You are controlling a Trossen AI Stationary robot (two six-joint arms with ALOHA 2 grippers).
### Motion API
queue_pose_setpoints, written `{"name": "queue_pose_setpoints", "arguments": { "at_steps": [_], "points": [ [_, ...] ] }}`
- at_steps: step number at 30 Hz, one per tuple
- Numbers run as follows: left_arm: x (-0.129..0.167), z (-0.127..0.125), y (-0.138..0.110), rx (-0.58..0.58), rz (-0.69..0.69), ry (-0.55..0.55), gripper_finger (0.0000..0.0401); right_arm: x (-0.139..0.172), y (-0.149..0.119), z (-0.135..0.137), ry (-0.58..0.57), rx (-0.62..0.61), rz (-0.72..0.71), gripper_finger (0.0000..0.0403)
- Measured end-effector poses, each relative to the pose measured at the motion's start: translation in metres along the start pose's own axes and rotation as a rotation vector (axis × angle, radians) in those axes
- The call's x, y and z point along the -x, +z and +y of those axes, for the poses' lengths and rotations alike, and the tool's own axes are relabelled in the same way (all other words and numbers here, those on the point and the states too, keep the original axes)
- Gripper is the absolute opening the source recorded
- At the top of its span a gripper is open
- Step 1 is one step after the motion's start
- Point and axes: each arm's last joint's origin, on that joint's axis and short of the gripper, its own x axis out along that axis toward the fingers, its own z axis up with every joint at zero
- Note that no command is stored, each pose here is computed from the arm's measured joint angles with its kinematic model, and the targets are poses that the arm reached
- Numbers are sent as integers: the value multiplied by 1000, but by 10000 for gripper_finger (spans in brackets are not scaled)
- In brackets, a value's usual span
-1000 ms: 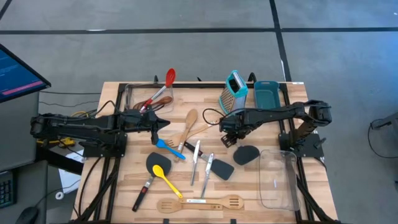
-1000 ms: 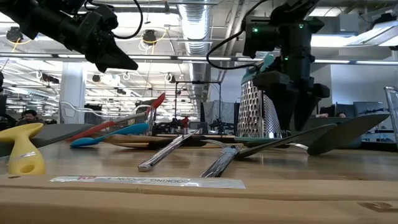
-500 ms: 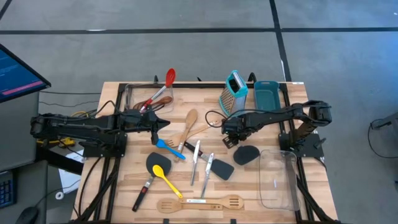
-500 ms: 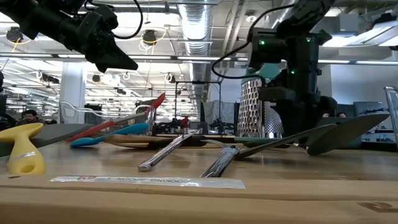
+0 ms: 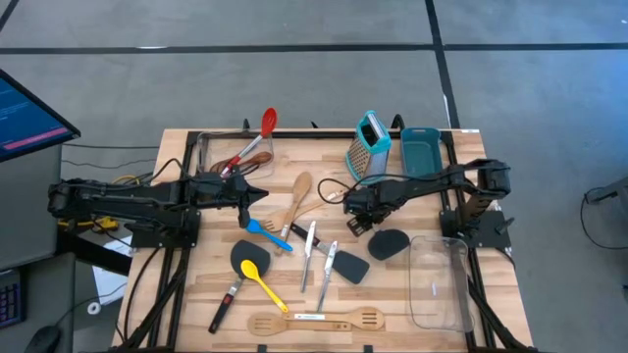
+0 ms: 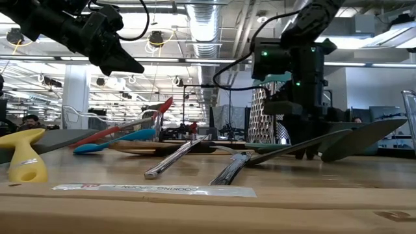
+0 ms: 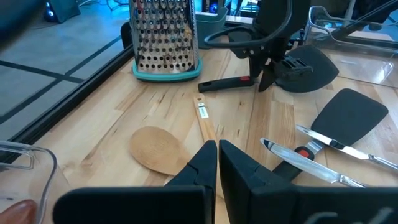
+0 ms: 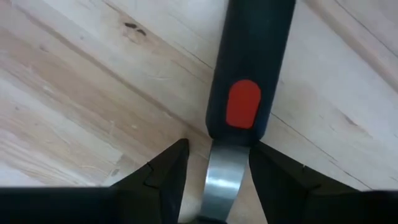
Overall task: Pick & Place Kitchen Items
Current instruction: Put the top right black turner spatula into the right transparent bin
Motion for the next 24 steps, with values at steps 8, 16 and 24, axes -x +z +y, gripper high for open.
{"name": "queue_pose_setpoints", "arguments": {
  "at_steps": [8,16,24],
  "points": [
    [0,0,0,-1,0,0,3,16,-1,-1,-6,0,-75,87],
    [0,0,0,0,0,-1,3,20,-1,-1,7,-22,-87,58],
    [0,0,0,0,0,-2,3,21,-2,0,44,-38,-47,58]
  ]
}}
